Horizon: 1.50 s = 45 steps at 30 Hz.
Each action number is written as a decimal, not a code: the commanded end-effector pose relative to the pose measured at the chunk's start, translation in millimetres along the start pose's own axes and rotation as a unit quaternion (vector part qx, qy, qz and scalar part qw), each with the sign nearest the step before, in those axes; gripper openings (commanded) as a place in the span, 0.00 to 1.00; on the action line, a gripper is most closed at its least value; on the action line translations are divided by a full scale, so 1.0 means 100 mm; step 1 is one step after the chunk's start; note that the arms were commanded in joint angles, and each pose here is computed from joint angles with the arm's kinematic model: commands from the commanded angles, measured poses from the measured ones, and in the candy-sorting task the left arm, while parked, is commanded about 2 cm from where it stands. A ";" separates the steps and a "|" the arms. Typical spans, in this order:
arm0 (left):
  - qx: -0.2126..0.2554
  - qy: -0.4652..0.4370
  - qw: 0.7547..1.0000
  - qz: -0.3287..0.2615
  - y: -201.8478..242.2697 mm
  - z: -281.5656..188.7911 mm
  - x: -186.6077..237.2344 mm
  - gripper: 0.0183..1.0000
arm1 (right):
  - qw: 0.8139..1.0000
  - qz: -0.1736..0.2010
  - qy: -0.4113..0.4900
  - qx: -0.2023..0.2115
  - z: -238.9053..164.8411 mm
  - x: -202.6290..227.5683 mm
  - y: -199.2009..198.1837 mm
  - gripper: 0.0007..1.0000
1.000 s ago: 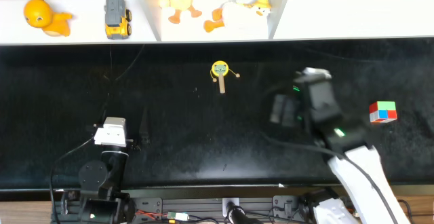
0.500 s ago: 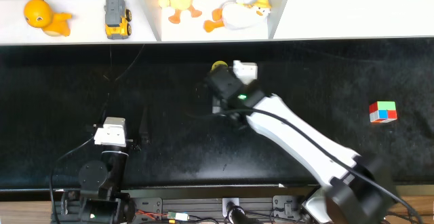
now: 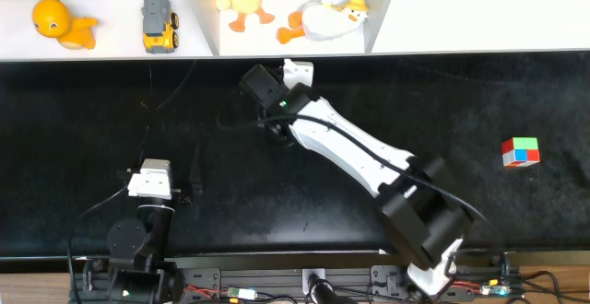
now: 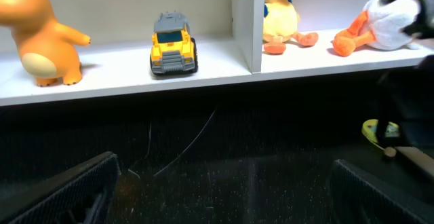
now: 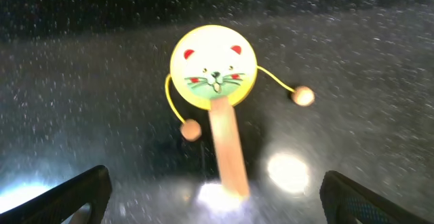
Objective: Store Toys
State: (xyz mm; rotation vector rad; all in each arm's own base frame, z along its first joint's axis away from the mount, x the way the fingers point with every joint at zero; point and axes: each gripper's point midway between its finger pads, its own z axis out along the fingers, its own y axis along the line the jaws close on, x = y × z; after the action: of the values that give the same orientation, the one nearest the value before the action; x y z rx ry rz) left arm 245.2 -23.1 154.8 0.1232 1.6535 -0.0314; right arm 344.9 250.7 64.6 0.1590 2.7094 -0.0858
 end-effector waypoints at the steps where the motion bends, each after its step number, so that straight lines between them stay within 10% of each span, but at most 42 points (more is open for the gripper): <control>1: 0.000 -0.004 1.000 0.000 0.00 -0.01 -0.01 1.00 | 1.000 0.007 0.000 -0.002 0.07 -0.05 0.11 1.00; 19: 0.000 -0.004 1.000 0.000 0.00 -0.01 -0.01 1.00 | 0.999 0.023 0.033 0.015 0.24 -0.07 -0.07 0.71; 33: 0.000 -0.004 1.000 0.000 0.00 -0.01 -0.01 1.00 | 0.996 0.011 0.083 0.015 0.41 0.18 -0.04 0.68; 45: 0.000 -0.004 1.000 0.000 0.00 -0.01 -0.01 1.00 | 0.996 0.000 0.091 0.019 0.42 0.27 0.00 0.04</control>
State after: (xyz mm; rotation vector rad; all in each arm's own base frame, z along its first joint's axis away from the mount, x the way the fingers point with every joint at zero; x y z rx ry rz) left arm 245.2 -23.1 154.8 0.1232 1.6535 -0.0314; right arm 343.7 244.2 25.3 0.2157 2.8640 -0.1117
